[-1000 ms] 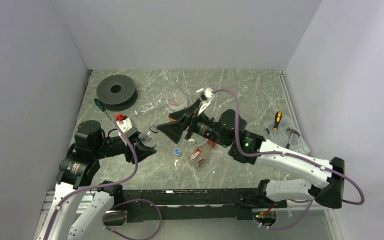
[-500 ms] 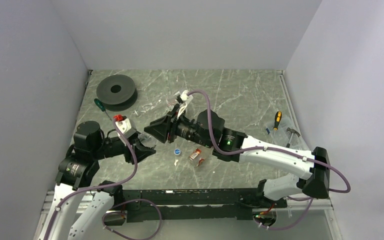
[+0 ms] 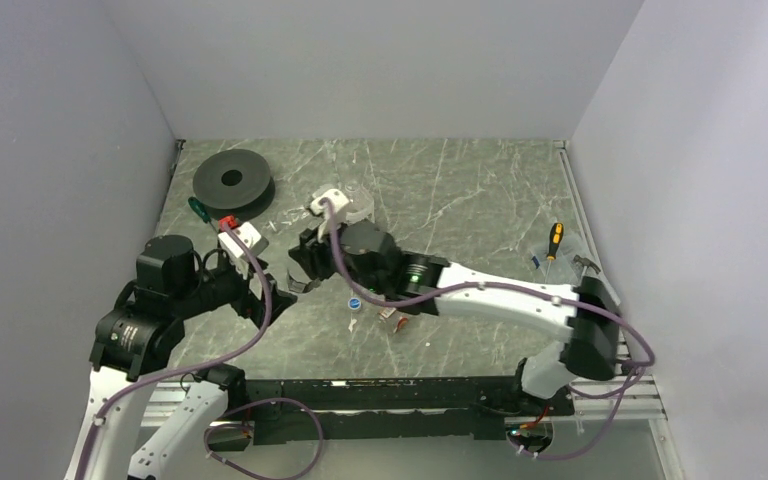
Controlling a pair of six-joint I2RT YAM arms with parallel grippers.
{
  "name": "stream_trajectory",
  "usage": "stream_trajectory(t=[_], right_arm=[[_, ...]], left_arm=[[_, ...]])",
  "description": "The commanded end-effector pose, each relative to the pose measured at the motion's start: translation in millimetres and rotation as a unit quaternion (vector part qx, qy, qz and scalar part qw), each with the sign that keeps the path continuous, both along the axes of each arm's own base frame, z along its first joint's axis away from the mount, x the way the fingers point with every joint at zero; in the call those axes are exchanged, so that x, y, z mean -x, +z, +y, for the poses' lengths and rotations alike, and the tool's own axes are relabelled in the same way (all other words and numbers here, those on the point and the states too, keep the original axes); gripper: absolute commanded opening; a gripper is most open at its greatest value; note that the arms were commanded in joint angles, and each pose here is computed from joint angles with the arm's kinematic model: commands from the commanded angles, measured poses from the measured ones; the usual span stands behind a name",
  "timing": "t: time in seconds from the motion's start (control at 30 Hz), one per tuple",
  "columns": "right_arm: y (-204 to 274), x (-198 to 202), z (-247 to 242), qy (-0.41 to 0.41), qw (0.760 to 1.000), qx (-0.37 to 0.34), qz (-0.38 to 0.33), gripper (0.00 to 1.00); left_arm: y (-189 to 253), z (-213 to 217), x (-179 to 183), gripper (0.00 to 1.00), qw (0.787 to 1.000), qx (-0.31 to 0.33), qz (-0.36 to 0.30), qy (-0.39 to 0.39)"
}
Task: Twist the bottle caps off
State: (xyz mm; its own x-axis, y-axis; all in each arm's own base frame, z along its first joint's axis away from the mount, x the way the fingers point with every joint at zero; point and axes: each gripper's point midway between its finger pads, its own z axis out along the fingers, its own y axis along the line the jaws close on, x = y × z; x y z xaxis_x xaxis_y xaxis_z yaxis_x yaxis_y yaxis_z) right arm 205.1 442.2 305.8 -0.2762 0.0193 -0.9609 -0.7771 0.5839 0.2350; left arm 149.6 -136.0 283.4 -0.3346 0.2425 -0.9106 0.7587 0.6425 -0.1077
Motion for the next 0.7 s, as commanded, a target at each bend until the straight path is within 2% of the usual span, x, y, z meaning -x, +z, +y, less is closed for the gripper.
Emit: stream_trajectory(t=[0.0,0.13,0.3,0.6,0.67], right_arm=[[-25.0,-36.1,20.1,-0.026,0.996,0.068,-0.052,0.00],[-55.1,-60.0,47.1,-0.031,0.993,0.094,-0.071,0.00],[-74.0,-83.2,60.6,-0.059,0.989,0.094,-0.093,0.00],[-117.6,-103.0,67.0,-0.093,0.988,0.097,-0.071,0.00],[-123.1,-105.1,65.1,-0.099,0.988,0.095,-0.064,0.06]], left_arm=[[-2.0,30.8,-6.3,0.99,0.995,-0.055,-0.005,0.081],[1.6,37.8,-11.6,0.99,0.992,-0.062,-0.010,0.105],[18.4,45.5,-14.9,0.99,0.989,-0.069,-0.038,0.123],[42.5,50.6,-15.9,0.99,0.986,-0.056,-0.060,0.146],[46.2,51.5,-17.1,0.99,0.985,-0.053,-0.064,0.151]])
